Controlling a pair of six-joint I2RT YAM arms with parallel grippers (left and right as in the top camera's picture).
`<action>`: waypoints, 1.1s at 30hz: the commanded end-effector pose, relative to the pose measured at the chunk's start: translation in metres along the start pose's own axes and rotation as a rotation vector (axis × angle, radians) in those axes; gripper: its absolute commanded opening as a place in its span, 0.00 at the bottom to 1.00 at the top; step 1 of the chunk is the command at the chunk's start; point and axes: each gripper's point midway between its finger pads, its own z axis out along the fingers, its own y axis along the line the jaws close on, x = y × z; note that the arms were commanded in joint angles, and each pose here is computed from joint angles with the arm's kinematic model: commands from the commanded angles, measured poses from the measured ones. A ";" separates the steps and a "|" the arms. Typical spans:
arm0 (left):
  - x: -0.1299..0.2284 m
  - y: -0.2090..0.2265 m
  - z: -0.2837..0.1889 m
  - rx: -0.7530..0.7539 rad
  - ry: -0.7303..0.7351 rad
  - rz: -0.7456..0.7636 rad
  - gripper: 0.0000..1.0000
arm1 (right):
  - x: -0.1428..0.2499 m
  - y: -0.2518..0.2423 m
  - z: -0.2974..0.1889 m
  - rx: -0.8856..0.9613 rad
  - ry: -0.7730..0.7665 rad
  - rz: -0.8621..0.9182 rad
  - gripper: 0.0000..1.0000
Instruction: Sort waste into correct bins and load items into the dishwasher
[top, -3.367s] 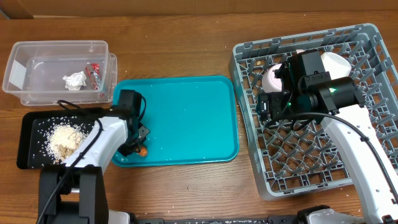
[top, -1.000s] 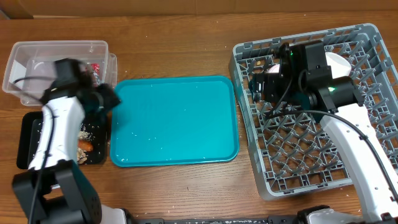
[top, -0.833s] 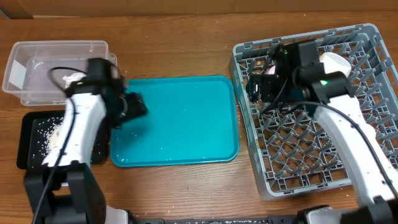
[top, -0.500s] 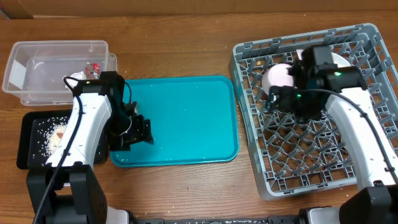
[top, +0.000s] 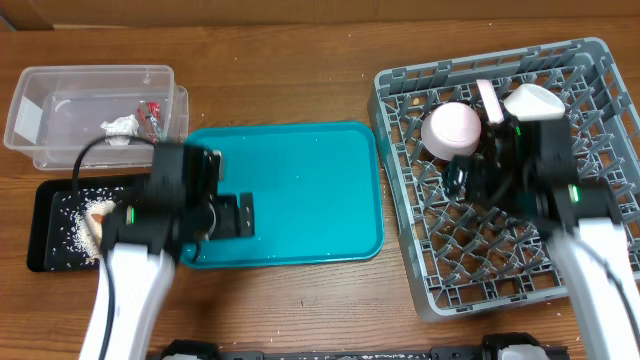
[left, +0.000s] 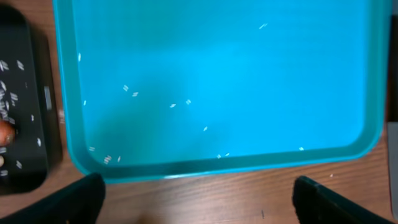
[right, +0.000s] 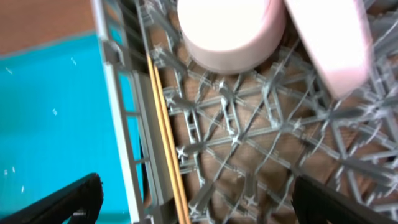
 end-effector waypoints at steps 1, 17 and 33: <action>0.013 0.003 -0.017 -0.029 -0.147 -0.001 1.00 | 0.011 -0.007 -0.018 0.018 -0.119 -0.017 1.00; 0.011 0.008 -0.042 -0.006 -0.361 -0.059 1.00 | 0.023 -0.016 -0.038 0.060 -0.184 -0.020 1.00; 0.011 0.008 -0.042 -0.006 -0.361 -0.060 1.00 | 0.036 -0.027 0.006 0.102 -0.001 0.002 1.00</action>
